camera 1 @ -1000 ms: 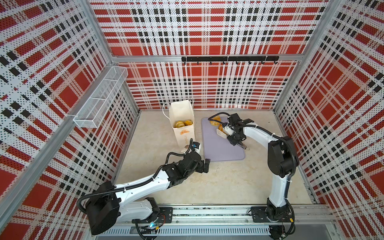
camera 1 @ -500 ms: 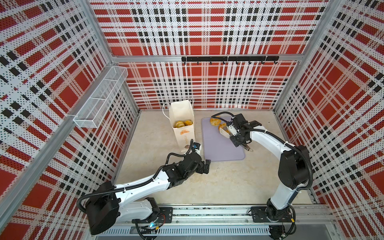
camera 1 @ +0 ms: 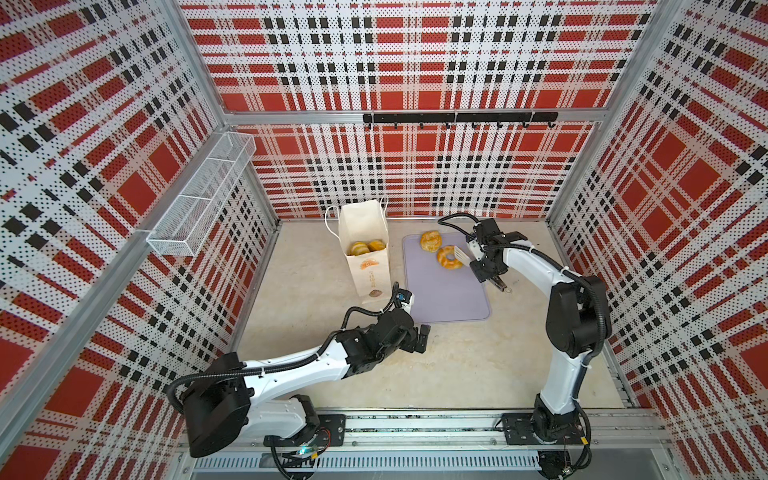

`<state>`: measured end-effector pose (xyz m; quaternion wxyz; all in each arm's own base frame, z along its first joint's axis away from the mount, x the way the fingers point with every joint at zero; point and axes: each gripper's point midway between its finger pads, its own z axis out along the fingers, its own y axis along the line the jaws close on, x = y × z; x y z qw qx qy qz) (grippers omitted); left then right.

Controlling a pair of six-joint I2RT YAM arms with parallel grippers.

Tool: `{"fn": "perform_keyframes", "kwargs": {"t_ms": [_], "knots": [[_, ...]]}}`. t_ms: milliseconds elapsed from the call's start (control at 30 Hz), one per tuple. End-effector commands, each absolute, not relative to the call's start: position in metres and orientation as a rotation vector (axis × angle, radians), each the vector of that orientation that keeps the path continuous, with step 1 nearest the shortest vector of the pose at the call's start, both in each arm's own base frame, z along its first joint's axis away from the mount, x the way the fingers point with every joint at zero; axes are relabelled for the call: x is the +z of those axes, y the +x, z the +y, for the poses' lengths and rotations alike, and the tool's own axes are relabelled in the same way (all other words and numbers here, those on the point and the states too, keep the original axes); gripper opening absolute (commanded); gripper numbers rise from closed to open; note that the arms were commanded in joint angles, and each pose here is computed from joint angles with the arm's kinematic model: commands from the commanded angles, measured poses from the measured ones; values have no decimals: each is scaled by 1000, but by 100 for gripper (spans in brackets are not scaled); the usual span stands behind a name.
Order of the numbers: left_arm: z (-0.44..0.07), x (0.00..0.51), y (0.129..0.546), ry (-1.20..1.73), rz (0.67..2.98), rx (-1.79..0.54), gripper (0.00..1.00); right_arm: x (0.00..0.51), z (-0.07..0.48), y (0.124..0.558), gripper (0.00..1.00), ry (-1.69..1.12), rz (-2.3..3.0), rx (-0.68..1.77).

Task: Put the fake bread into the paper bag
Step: 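Close the tongs on the ring bread with the right gripper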

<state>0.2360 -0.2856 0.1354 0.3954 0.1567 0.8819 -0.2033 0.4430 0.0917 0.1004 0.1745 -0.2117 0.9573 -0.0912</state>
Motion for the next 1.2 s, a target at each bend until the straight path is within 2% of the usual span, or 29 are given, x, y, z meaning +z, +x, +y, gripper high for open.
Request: {"fn": "perform_keyframes", "kwargs": {"t_ms": [0,633,867,1000,1167], "knots": [[-297,149,240,389,2200,-546,100,109,100,461,50,-615,2681,-240],[-298,144,239,401,2210,-539,99,92,100,478,47,-772,2769,-296],[-297,144,240,395,2208,-531,100,85,92,481,48,-807,2791,-386],[-300,144,240,398,2209,-535,100,82,98,472,45,-852,2813,-385],[-301,144,240,405,2210,-538,99,89,111,453,46,-848,2804,-361]]}}
